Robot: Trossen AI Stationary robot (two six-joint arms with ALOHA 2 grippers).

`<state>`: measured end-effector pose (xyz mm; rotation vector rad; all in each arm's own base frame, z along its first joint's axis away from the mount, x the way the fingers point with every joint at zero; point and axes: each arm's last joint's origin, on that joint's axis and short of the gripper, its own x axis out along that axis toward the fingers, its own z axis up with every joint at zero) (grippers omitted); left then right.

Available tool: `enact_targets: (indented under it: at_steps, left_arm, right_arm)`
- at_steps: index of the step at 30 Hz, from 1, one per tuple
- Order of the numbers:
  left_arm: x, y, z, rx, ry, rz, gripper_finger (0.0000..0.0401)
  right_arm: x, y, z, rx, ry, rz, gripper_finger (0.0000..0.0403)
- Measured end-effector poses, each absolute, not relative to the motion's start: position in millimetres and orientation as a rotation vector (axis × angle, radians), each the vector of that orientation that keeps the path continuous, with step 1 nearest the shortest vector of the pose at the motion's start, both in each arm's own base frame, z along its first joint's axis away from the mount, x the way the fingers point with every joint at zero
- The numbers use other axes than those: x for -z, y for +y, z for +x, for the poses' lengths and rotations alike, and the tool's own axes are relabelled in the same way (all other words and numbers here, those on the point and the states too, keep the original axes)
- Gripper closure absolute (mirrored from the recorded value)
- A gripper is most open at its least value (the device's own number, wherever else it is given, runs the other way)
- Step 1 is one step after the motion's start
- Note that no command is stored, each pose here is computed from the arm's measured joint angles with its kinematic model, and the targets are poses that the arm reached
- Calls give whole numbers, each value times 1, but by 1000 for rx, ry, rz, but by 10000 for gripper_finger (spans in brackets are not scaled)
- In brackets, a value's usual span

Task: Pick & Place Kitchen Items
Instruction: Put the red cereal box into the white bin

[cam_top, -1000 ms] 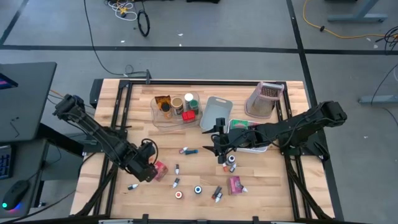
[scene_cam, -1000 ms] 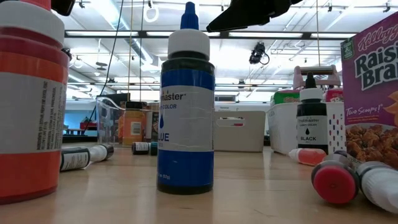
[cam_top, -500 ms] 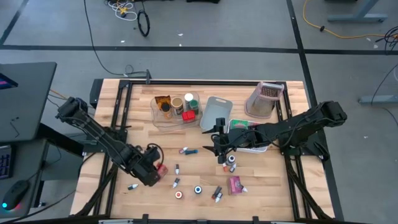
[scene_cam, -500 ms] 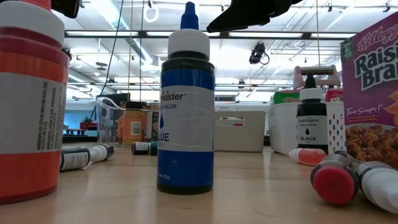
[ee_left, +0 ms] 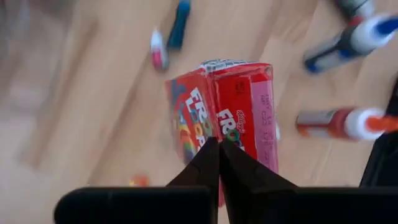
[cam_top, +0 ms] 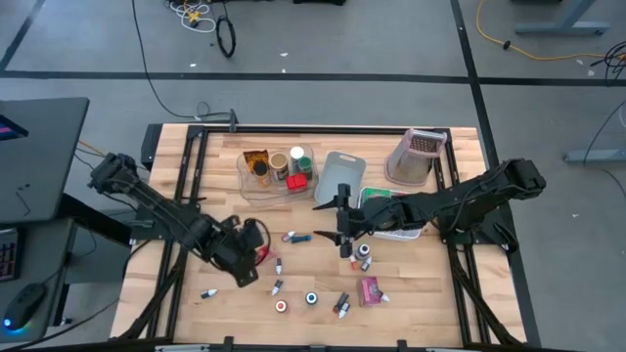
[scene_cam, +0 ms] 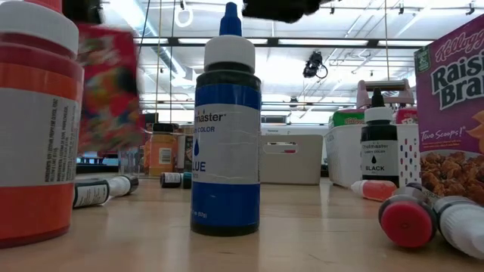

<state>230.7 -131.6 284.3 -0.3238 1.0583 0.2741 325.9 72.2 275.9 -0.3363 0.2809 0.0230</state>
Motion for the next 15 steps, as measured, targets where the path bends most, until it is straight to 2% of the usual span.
enact_targets:
  at_steps: [4, 8, 15]
  left_arm:
    - [-302, -116, 245, -219, 996, -182, 395]
    - [-311, -100, 261, -156, 912, -69, 396]
    - [-319, -78, 282, -65, 802, 52, 397]
  right_arm:
    - [-284, 72, 329, -133, 187, -285, 133]
    - [-289, 67, 331, -163, 126, -270, 165]
    - [-284, 56, 332, -193, 174, -251, 217]
